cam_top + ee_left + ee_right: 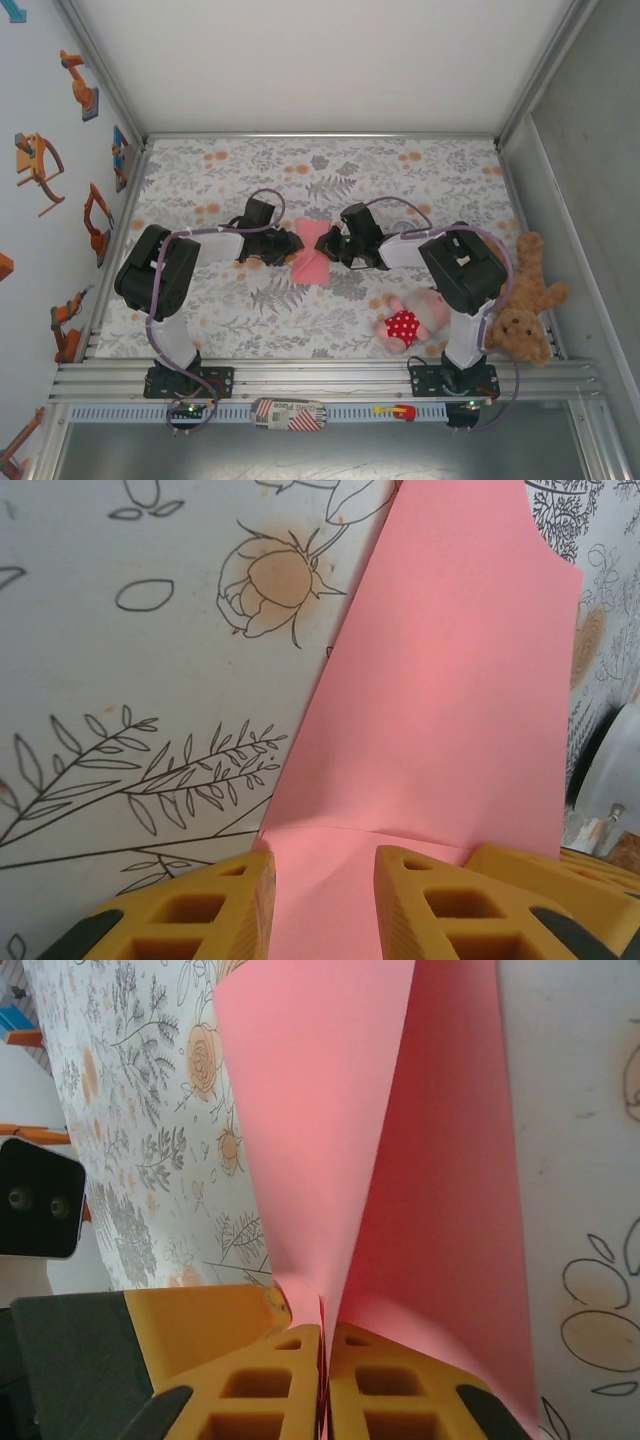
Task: Fold a paper plane with a square sheet of paper (pick it up from the middle)
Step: Turn over the paper at the middle-left of the table.
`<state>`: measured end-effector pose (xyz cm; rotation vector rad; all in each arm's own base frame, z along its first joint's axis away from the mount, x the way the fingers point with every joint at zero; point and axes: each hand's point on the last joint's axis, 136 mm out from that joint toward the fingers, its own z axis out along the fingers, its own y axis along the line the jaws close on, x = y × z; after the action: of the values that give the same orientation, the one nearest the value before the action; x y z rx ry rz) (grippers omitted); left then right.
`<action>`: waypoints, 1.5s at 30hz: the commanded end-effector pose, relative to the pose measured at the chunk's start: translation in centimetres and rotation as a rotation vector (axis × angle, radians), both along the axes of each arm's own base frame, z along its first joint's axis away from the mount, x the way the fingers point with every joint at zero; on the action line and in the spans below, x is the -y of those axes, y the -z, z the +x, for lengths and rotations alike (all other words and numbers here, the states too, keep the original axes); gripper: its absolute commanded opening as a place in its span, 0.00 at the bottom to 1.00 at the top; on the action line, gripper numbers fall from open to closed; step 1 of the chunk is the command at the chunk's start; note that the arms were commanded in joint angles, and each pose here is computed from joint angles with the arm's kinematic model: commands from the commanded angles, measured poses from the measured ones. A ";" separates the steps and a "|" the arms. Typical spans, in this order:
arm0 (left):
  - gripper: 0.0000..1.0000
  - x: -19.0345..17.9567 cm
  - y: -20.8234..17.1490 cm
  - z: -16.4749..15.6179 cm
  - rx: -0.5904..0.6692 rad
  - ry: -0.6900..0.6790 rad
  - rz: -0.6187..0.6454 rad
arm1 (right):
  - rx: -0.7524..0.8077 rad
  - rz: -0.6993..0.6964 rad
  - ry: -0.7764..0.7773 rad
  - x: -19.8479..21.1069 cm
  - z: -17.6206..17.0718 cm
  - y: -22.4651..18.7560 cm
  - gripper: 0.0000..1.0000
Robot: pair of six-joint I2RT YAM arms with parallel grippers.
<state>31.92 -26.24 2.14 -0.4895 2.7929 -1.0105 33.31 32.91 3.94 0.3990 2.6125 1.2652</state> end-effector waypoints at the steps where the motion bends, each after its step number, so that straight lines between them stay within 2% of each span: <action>1: 0.33 -1.5 -0.9 -0.2 0.018 -0.005 0.051 | 0.020 -0.005 0.000 0.0 -0.1 -0.2 0.05; 6: 0.35 -3.3 -2.6 0.2 0.108 -0.062 0.054 | 0.095 -0.022 -0.016 0.2 0.4 -2.3 0.00; 8: 0.40 -4.2 -3.4 0.2 0.143 -0.099 0.042 | 0.140 -0.017 -0.029 0.1 0.7 -3.9 0.00; 13: 0.55 -5.6 -7.4 0.2 0.282 -0.160 -0.061 | 0.271 0.073 -0.072 -0.5 1.9 -9.4 0.00; 18: 0.81 -6.6 -12.7 -0.6 0.449 -0.164 -0.105 | 0.367 0.238 -0.134 -1.7 2.4 -15.3 0.00; 21: 0.91 -6.6 -15.5 -1.3 0.522 -0.160 -0.166 | 0.409 0.334 -0.180 -2.4 2.2 -18.5 0.00; 24: 0.96 -6.1 -17.4 -1.7 0.551 -0.152 -0.248 | 0.422 0.392 -0.211 -3.0 2.0 -20.7 0.00; 31: 0.97 -4.1 -19.9 -1.5 0.540 -0.136 -0.440 | 0.438 0.504 -0.235 -3.3 1.5 -23.9 0.00; 35: 0.93 -2.9 -21.1 -1.2 0.550 -0.105 -0.537 | 0.434 0.526 -0.235 -3.2 1.4 -24.4 0.00; 40: 0.81 -2.3 -22.4 -0.9 0.584 -0.080 -0.600 | 0.424 0.541 -0.236 -3.0 1.4 -24.5 0.00; 45: 0.62 -2.4 -22.4 -1.1 0.602 -0.067 -0.586 | 0.418 0.544 -0.237 -2.8 1.4 -24.3 0.00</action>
<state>31.19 -23.74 23.28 -0.3269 1.9790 -1.6060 35.05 36.15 25.33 -0.0429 2.0776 1.8619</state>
